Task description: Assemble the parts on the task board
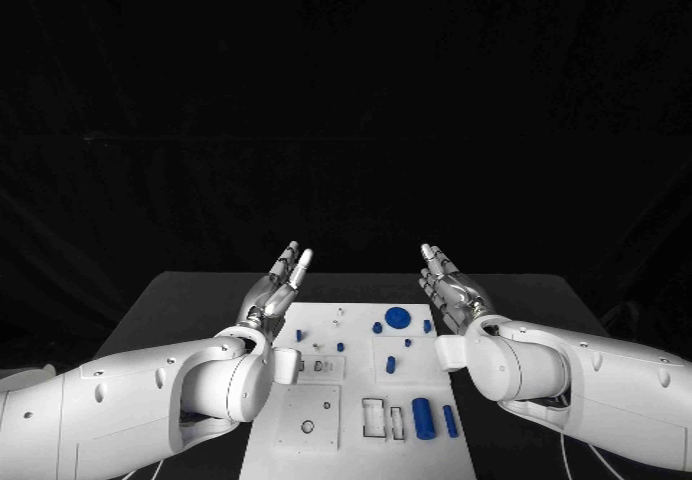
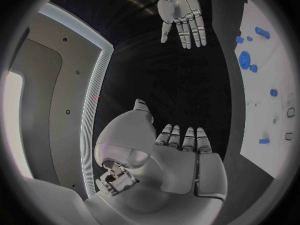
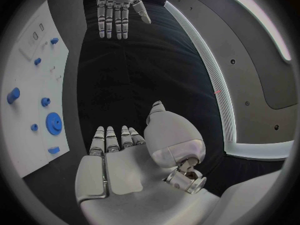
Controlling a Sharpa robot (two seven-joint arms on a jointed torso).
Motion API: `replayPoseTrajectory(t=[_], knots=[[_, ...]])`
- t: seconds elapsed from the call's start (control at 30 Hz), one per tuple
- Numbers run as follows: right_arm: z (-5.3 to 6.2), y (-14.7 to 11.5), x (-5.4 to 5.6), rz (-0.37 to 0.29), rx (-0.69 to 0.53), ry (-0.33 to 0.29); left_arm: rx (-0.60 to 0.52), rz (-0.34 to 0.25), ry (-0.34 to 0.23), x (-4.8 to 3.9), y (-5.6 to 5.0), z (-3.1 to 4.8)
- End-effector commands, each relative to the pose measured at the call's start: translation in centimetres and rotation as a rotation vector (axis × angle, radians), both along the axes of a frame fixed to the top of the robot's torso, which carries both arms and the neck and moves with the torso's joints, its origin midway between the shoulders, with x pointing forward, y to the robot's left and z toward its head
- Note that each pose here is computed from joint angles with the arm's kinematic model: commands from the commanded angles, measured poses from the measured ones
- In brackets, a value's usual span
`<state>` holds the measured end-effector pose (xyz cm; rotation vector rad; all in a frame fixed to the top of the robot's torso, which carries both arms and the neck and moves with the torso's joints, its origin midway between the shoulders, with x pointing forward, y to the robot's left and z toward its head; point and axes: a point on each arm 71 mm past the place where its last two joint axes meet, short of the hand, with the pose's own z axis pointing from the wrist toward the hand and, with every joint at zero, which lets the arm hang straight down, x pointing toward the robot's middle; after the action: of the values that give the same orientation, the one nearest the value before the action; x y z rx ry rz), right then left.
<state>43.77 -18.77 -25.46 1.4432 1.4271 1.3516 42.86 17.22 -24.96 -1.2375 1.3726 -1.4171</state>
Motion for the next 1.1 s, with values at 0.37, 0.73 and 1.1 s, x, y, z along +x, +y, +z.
replayPoseTrajectory(t=[0.37,0.73,1.1], knots=[[-0.2,-1.0,-0.1,0.115,0.081,0.037,-0.026,-0.105,-0.148,0.02,0.0,0.94],[0.1,-1.8,0.3,0.192,-0.115,-0.065,-0.012,-0.108,-0.148,0.19,0.3,0.84],[1.4,-3.2,1.6,0.316,-0.59,-0.164,-0.005,-0.108,-0.127,0.26,0.9,0.64]])
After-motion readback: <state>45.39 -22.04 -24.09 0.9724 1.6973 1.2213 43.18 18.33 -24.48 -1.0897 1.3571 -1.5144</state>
